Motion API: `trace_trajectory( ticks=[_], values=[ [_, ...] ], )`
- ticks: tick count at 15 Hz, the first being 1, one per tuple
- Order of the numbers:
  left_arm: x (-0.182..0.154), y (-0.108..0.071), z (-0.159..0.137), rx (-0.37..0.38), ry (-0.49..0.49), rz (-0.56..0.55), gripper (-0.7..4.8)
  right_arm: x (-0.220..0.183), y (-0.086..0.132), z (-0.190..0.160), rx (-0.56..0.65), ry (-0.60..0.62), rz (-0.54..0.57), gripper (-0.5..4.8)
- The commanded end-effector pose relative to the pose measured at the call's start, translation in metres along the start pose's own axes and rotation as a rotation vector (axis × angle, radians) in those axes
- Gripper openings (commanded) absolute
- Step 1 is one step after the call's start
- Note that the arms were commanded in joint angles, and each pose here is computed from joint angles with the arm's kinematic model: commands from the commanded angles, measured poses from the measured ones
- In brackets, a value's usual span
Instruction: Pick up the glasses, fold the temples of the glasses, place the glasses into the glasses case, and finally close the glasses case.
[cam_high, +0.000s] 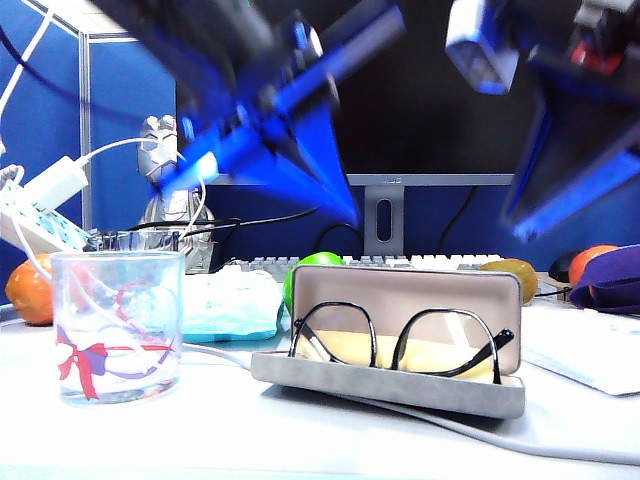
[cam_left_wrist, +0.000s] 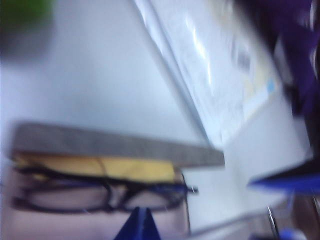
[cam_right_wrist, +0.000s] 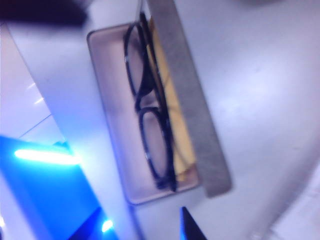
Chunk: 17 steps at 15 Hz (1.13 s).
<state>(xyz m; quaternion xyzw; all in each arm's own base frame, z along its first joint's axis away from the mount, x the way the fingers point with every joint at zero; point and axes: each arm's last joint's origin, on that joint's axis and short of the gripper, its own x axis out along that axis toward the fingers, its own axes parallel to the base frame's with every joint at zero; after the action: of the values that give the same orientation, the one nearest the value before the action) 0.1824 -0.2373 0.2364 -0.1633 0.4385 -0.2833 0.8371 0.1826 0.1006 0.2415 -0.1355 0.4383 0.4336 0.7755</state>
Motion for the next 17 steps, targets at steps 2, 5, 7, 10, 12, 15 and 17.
trace_trajectory(
  ticks=[2, 5, 7, 10, 12, 15, 17],
  values=[
    [-0.02, -0.003, 0.008, -0.002, -0.137, 0.056, -0.03, 0.018, -0.008, 0.004, 0.018, 0.022, 0.037, 2.24],
    [-0.019, 0.002, 0.003, 0.002, -0.087, 0.101, -0.03, 0.029, -0.013, 0.006, 0.034, 0.024, 0.052, 2.36],
    [-0.019, 0.005, -0.001, 0.008, -0.045, 0.141, -0.03, 0.033, -0.016, 0.008, 0.042, 0.015, 0.052, 2.36],
    [-0.02, 0.007, -0.003, 0.032, -0.023, 0.156, -0.03, 0.041, -0.019, 0.009, 0.051, 0.026, 0.057, 2.35],
    [-0.02, 0.007, -0.003, 0.032, -0.023, 0.156, -0.03, 0.045, -0.021, 0.008, 0.058, 0.036, 0.068, 2.34],
    [-0.019, 0.007, -0.003, 0.032, -0.023, 0.156, -0.03, 0.049, -0.023, 0.01, 0.062, 0.02, 0.093, 1.97],
    [-0.019, 0.007, -0.003, 0.031, -0.023, 0.156, -0.03, 0.052, -0.023, 0.01, 0.065, 0.02, 0.106, 1.28]
  ],
)
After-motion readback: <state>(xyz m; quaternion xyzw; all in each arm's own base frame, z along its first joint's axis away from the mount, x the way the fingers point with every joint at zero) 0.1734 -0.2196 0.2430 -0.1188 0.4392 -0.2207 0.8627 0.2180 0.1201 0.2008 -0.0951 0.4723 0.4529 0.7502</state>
